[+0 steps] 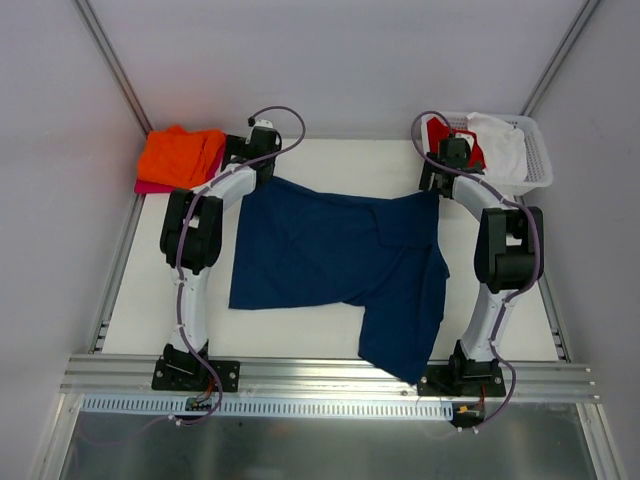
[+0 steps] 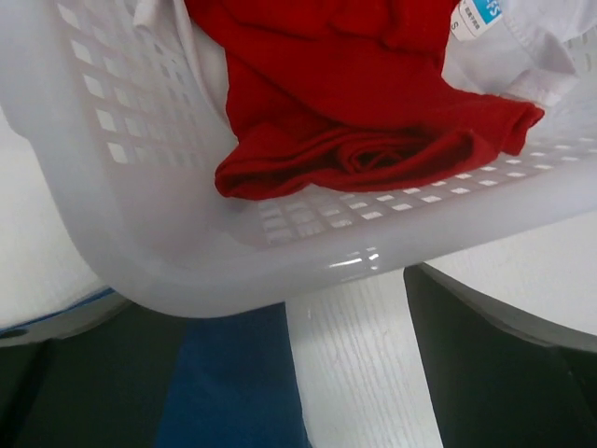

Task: Fold and stack the t-shirts
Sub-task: Flatten out the tshirt

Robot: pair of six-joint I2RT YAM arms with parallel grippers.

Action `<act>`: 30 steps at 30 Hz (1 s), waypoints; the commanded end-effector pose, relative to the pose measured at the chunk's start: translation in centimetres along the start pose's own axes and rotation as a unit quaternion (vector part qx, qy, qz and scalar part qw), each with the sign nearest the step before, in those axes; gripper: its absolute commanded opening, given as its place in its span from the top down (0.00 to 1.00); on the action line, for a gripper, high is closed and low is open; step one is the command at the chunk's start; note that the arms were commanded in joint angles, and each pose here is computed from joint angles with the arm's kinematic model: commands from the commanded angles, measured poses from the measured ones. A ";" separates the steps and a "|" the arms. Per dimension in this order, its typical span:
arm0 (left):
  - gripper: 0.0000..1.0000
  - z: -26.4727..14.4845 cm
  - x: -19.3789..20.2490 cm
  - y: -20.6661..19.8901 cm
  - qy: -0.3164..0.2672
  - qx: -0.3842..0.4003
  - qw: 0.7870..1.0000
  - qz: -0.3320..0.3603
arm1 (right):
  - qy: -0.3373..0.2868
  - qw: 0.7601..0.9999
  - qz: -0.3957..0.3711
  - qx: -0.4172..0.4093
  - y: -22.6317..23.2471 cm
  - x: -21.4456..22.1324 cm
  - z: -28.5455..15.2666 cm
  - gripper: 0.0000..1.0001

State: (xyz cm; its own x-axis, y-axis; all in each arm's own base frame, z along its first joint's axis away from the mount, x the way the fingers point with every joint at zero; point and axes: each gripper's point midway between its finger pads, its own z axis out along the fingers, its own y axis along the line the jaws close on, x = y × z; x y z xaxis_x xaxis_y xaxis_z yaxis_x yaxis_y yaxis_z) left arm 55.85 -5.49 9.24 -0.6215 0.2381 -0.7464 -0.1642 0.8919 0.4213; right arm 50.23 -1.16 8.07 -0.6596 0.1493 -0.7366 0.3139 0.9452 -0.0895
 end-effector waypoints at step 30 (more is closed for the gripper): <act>0.01 -14.5 4.9 -2.5 0.046 0.121 0.992 0.001 | 0.070 0.995 0.057 -0.049 -3.7 6.3 -15.9 0.01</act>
State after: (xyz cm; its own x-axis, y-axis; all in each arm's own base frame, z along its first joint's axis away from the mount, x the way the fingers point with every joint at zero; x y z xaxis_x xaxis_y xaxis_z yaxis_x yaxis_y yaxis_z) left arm 43.76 -12.47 10.76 -0.6940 0.2627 -0.6703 0.0541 0.9474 0.3154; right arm 35.61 -0.68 15.46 -0.7014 0.2375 -0.6720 0.3461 0.9377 -0.0299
